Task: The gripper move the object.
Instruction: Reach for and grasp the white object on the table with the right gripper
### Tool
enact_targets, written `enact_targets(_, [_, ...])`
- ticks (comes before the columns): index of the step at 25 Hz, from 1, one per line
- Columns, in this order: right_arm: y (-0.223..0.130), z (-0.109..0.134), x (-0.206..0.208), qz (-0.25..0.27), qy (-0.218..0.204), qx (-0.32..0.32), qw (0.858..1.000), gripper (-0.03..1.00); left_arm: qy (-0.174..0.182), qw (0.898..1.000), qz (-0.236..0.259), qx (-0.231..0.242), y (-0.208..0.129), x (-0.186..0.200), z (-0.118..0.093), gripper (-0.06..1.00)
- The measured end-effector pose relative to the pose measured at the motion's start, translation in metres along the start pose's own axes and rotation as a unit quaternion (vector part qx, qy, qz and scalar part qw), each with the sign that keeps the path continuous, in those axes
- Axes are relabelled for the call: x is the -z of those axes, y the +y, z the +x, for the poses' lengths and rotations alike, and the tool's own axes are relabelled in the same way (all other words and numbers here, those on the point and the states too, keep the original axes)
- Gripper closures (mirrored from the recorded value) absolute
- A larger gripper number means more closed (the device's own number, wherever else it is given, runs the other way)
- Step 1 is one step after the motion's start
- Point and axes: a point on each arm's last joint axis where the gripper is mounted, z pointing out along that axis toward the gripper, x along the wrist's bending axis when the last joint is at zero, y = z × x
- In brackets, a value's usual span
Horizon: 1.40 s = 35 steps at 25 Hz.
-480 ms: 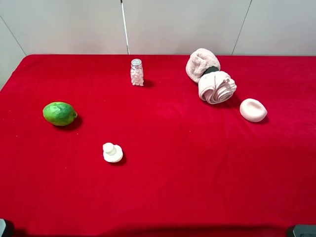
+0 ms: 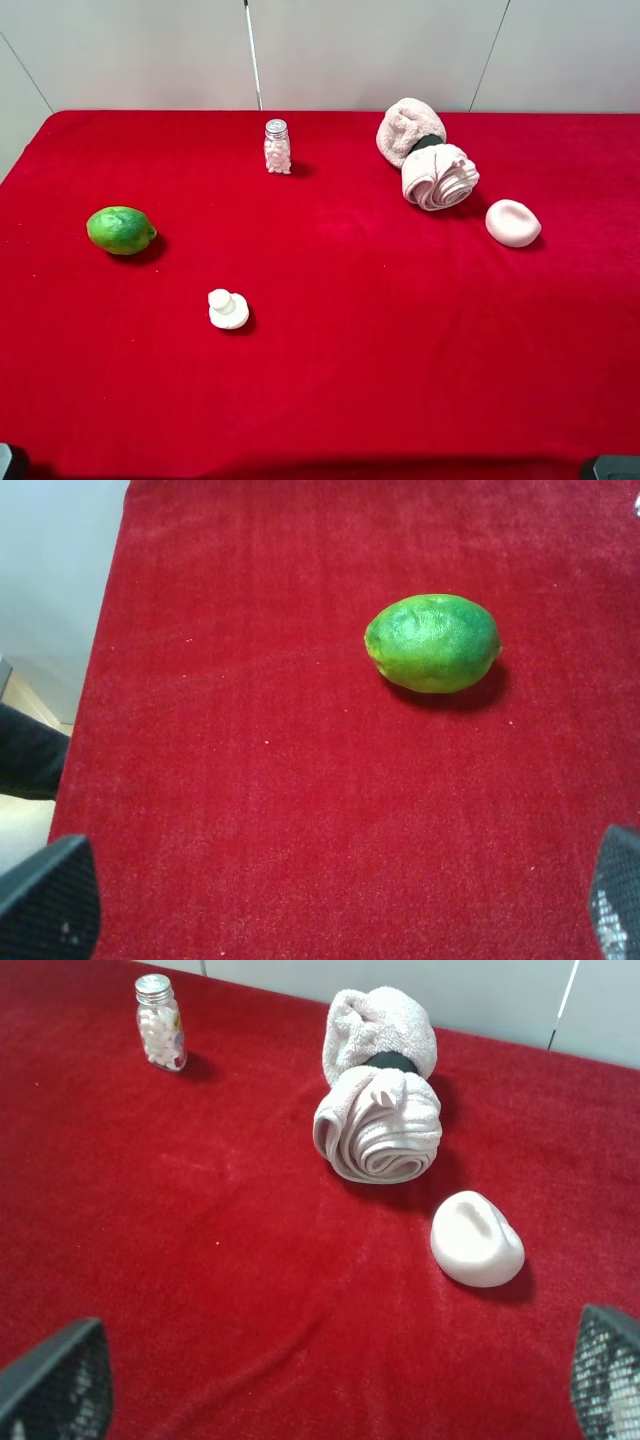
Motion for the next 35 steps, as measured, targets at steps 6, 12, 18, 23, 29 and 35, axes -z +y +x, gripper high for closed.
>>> enact_targets(6, [0.0000,0.0000,0.0000,0.000,0.000,0.000,1.000,0.27,0.000,1.000,0.000,0.000,0.0000,0.0000,0.0000,-0.03])
enact_targets(12, [0.0000,0.0000,0.0000,0.000,0.000,0.000,1.000,0.27,0.000,1.000,0.000,0.000,0.0000,0.0000,0.0000,-0.03])
enact_targets(18, [0.0000,0.0000,0.0000,0.000,0.000,0.000,1.000,0.27,0.000,1.000,0.000,0.000,0.0000,0.0000,0.0000,-0.03])
enact_targets(23, [0.0000,0.0000,0.0000,0.000,0.000,0.000,1.000,0.27,0.000,1.000,0.000,0.000,0.0000,0.0000,0.0000,-0.03])
enact_targets(29, [0.0000,0.0000,0.0000,0.000,0.000,0.000,1.000,0.27,0.000,1.000,0.000,0.000,0.0000,0.0000,0.0000,-0.03])
enact_targets(35, [0.0000,0.0000,0.0000,0.000,0.000,0.000,1.000,0.27,0.000,1.000,0.000,0.000,0.0000,0.0000,0.0000,-0.03])
